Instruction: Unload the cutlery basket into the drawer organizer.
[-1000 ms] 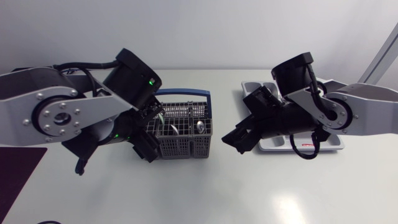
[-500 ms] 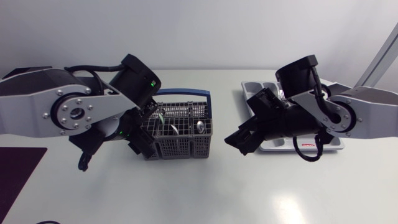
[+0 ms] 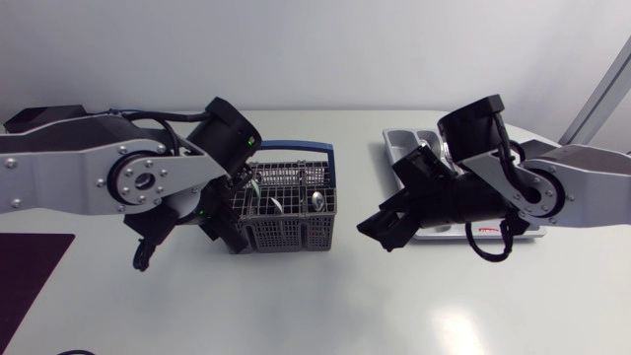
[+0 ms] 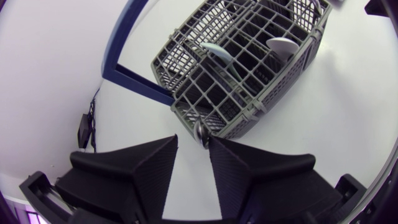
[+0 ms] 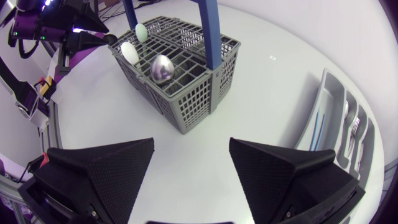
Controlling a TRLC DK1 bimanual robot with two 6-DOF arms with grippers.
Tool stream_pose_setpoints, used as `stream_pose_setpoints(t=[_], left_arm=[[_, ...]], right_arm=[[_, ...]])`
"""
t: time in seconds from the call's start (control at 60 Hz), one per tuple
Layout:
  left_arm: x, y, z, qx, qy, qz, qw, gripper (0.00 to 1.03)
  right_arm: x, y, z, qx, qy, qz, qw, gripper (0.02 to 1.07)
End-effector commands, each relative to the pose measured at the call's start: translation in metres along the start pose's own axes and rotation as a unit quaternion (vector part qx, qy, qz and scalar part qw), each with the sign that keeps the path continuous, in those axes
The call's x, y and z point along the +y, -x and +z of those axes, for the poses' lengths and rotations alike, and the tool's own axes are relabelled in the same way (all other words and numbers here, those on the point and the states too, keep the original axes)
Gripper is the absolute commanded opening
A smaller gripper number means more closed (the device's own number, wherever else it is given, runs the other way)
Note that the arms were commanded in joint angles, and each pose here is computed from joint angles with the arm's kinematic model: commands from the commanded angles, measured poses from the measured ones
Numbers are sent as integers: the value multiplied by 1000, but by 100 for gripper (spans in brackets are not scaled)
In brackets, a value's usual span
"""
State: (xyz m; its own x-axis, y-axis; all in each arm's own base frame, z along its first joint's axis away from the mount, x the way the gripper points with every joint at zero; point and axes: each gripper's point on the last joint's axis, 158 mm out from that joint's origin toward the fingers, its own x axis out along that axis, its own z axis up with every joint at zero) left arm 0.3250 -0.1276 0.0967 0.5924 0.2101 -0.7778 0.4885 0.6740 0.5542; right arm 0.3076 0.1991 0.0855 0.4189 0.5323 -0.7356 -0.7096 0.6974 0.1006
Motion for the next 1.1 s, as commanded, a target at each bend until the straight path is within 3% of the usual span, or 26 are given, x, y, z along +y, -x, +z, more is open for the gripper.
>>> stream_pose_setpoints(t=[0.0,0.817,1.083], left_arm=[[-1,-6,1,9,8,3,1000,25],[-4,-17,2,10,12,5,1000,6],[6,11,17,-38,19,9,999,5]], right_arm=[[0,2,-6,0,-5,0,1000,89],[5,2,-12,1,2,10,1000,89],[6,2,-13,1,2,10,1000,89]])
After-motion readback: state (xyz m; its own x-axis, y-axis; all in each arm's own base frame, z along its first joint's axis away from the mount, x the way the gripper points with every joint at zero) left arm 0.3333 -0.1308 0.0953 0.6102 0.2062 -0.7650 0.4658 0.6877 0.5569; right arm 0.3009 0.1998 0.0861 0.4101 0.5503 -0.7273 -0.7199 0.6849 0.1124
